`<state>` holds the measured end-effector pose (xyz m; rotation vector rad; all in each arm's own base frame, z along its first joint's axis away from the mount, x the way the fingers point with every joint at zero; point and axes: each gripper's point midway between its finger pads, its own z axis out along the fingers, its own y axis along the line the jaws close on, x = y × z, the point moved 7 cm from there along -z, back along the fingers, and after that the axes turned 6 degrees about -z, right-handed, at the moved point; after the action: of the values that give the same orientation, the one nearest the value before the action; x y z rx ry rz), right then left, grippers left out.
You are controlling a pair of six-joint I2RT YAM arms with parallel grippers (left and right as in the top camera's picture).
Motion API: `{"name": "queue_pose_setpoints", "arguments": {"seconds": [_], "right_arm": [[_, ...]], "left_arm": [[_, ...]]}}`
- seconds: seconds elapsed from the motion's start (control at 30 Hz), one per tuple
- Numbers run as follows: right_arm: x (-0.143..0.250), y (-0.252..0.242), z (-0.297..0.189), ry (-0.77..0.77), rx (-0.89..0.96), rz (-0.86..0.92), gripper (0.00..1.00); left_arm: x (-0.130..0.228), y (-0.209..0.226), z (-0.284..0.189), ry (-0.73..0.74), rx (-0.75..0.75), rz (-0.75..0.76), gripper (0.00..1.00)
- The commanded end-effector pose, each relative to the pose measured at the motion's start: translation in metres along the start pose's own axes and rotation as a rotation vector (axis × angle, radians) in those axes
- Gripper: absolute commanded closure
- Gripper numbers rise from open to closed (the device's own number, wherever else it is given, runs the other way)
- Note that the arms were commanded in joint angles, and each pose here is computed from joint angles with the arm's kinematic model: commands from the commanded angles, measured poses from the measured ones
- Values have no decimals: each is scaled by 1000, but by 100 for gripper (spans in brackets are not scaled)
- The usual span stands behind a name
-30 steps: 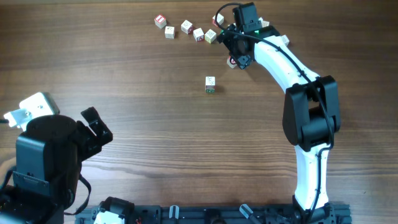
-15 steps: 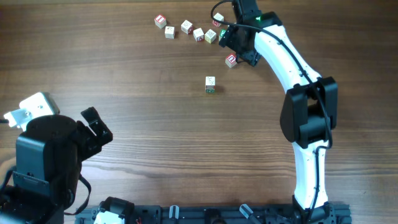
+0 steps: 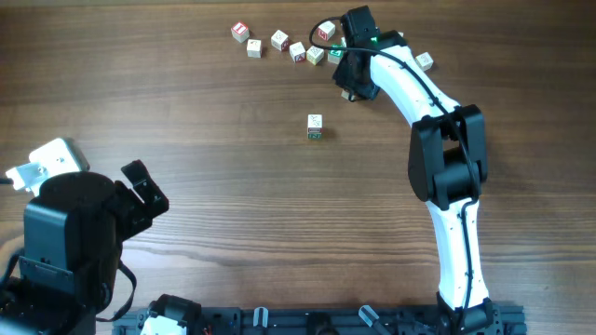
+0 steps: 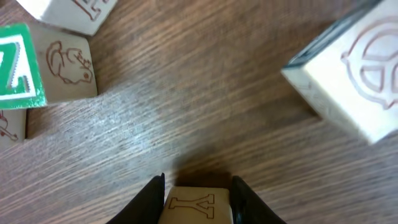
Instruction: Form a tower
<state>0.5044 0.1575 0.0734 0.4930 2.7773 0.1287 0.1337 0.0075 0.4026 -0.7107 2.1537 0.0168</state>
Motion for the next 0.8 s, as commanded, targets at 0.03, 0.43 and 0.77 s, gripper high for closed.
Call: {"name": "queue_pose_setpoints", "arguments": {"seconds": [0.03, 0.43, 0.77], "right_arm": [[-12, 0, -26, -61, 15, -134, 67], [27, 7, -170, 23, -91, -292, 67], [83, 52, -176, 77, -106, -408, 60]], "left_arm": [[-2, 2, 0, -17, -17, -21, 0], [-2, 2, 0, -16, -16, -21, 0], [-2, 2, 0, -16, -16, -21, 0]]}}
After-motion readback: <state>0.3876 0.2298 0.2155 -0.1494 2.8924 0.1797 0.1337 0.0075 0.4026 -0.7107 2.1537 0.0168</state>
